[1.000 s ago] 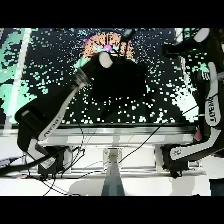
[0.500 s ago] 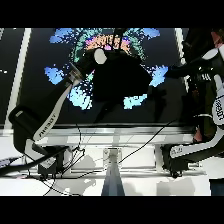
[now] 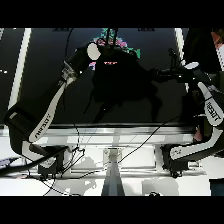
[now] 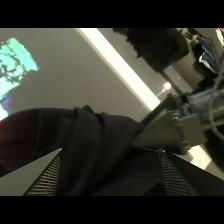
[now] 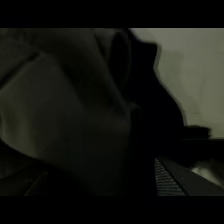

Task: Fold the clothes and pants, and hang the long-sleeved shirts on hangers.

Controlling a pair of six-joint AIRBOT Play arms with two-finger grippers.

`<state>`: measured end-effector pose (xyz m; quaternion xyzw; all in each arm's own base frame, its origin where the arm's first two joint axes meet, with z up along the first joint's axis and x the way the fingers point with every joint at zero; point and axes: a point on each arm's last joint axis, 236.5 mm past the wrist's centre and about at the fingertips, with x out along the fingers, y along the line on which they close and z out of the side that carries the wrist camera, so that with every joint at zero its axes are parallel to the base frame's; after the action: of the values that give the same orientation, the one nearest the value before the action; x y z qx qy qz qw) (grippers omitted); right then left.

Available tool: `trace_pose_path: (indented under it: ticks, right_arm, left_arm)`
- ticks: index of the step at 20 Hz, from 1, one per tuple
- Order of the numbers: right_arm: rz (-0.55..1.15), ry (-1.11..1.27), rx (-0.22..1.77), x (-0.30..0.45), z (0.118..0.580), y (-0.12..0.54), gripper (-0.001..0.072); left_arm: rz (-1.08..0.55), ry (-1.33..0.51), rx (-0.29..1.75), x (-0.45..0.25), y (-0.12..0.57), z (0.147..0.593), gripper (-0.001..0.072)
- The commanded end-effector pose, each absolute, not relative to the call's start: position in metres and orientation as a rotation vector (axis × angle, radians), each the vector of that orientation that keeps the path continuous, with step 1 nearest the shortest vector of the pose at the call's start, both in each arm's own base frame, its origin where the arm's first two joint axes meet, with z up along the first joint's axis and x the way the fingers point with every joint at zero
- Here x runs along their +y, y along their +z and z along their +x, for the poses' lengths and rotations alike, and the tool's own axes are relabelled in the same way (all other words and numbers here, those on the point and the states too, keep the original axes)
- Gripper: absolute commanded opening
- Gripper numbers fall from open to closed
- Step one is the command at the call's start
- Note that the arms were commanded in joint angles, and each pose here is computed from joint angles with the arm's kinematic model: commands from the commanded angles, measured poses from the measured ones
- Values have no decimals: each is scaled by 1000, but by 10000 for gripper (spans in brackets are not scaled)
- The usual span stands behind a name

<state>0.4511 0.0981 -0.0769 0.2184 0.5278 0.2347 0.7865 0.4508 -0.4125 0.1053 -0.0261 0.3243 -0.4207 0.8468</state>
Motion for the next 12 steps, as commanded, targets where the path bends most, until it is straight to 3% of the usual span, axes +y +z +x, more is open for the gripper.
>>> trace_pose_path:
  ticks: [1, 4, 7, 11, 12]
  right_arm:
    - [380, 405, 1220, 92, 445, -107, 646]
    - [555, 345, 1250, 98, 446, -108, 645]
    - [724, 458, 1343, 137, 426, -102, 614]
    - [745, 558, 1369, 189, 416, -105, 610]
    - [726, 574, 1322, 200, 425, -100, 462]
  left_arm:
    - [-52, -889, 688, -412, 105, 450, 703]
    - [-52, -889, 688, -412, 105, 450, 702]
    - [-51, -889, 687, -412, 105, 450, 702]
    - [64, -884, 638, -402, 108, 455, 694]
    - [109, -871, 619, -396, 112, 457, 694]
